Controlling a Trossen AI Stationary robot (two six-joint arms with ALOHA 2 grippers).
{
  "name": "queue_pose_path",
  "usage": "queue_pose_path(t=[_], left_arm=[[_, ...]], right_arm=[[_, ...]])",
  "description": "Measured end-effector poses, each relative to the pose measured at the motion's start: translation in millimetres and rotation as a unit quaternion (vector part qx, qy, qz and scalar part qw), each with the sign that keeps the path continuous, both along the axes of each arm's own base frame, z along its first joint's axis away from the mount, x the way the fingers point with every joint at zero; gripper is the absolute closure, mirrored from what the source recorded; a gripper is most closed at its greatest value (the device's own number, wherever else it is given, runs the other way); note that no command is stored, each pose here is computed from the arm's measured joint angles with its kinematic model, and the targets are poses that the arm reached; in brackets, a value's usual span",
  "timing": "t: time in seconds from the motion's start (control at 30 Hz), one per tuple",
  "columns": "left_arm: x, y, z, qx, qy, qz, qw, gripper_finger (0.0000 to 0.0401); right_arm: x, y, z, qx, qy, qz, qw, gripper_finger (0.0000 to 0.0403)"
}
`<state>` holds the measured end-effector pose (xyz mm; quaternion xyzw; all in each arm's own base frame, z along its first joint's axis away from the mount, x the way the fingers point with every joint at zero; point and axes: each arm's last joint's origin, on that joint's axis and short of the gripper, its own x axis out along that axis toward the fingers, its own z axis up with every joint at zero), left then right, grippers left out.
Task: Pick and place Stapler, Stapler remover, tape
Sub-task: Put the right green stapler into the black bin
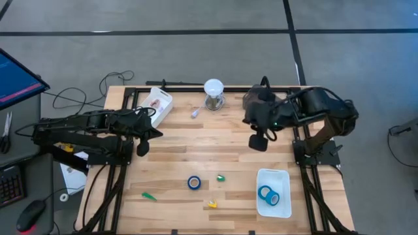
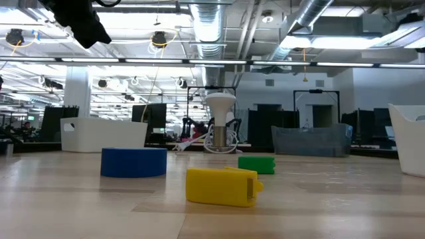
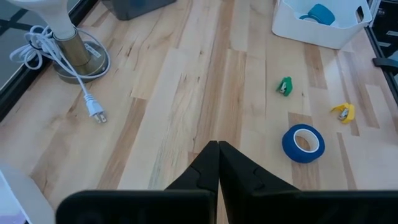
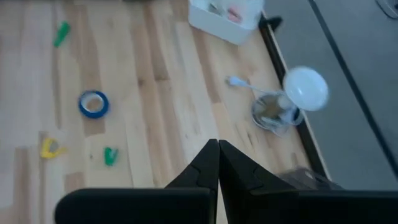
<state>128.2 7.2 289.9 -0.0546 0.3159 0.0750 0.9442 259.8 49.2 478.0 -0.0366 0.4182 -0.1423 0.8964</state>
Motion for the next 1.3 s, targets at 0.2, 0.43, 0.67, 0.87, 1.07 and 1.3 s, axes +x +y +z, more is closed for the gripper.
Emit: queue_pose_path(t=[0.2, 0.43, 0.67, 0.87, 1.07, 1.3], left_arm=[[0.0, 0.1, 0.1, 0.001, 0.0, 0.002, 1.0, 0.04], [0.0, 0.2, 0.2, 0.001, -0.001, 0.003, 1.0, 0.04], [0.2, 0.2, 0.4, 0.001, -0.002, 0.003, 1.0, 0.04], [0.2, 0.8, 0.5, 0.007, -0.003, 0.011, 1.0, 0.04], [0.3, 0.9, 0.6, 0.009, -0.003, 0.013, 1.0, 0.04], [0.3, 0.9, 0.6, 0.01, -0.003, 0.013, 1.0, 0.04]], right_arm=[[4.6, 5.5, -28.3, -0.017, 0.054, -0.001, 0.998, 0.0403], [-5.3, 2.8, -103.5, 0.022, 0.039, -0.026, 0.999, 0.0403], [-5.8, 1.0, -157.6, 0.13, -0.048, -0.01, 0.99, 0.0403], [10.2, 5.9, -203.3, 0.156, 0.043, -0.024, 0.986, 0.0403], [31.4, 10.9, -242.5, 0.143, 0.118, -0.03, 0.982, 0.0403], [44.7, 8.7, -269.0, 0.154, 0.165, -0.023, 0.974, 0.0403]])
